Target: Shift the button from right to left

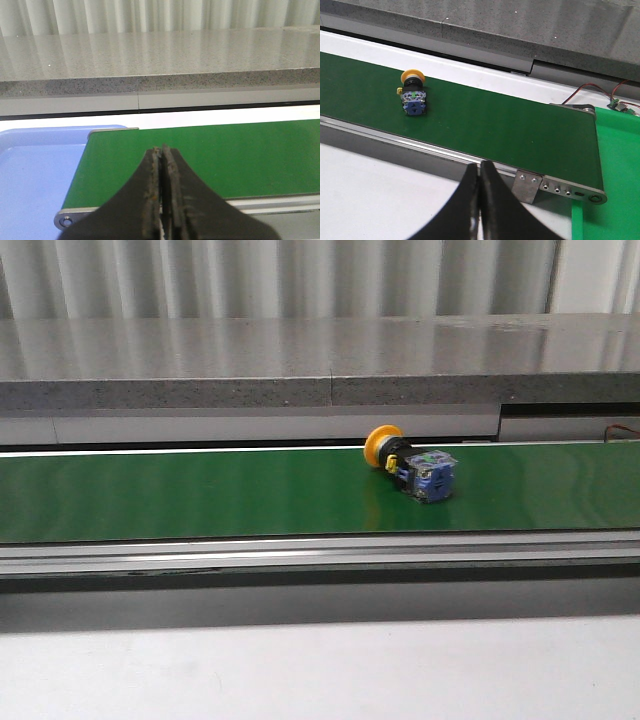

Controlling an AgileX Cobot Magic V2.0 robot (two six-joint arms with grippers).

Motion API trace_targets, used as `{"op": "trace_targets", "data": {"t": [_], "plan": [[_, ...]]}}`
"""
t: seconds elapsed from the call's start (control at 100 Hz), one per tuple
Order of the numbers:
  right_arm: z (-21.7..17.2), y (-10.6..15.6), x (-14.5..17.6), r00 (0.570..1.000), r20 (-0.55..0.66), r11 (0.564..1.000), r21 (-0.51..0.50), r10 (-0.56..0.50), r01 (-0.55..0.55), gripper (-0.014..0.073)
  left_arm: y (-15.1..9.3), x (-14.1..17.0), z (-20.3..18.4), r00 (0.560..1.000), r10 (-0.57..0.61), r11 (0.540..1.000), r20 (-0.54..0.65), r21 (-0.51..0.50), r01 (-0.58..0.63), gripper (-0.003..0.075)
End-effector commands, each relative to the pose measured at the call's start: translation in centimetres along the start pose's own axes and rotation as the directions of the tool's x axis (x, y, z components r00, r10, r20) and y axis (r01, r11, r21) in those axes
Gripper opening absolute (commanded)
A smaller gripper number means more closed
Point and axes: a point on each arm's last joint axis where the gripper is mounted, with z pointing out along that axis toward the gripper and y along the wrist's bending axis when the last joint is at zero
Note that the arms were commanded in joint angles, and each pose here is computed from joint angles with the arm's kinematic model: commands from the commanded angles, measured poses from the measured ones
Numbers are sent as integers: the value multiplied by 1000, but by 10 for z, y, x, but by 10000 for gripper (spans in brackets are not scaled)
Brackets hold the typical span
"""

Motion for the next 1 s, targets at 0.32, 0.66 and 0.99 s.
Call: {"op": "trace_targets", "data": {"t": [0.32, 0.66, 0.99], "plan": [[-2, -2, -13, 996, 89, 1000, 19, -14, 12, -66, 2, -76, 24, 976, -7, 1000, -219, -8, 6, -6], [-2, -2, -13, 996, 89, 1000, 19, -14, 12, -66, 2, -90, 44, 963, -4, 1000, -269, -7, 2, 613], [-2, -2, -13, 996, 89, 1000, 19, -14, 12, -66, 2, -97, 46, 984, 6, 1000, -178, -4, -7, 618]]}}
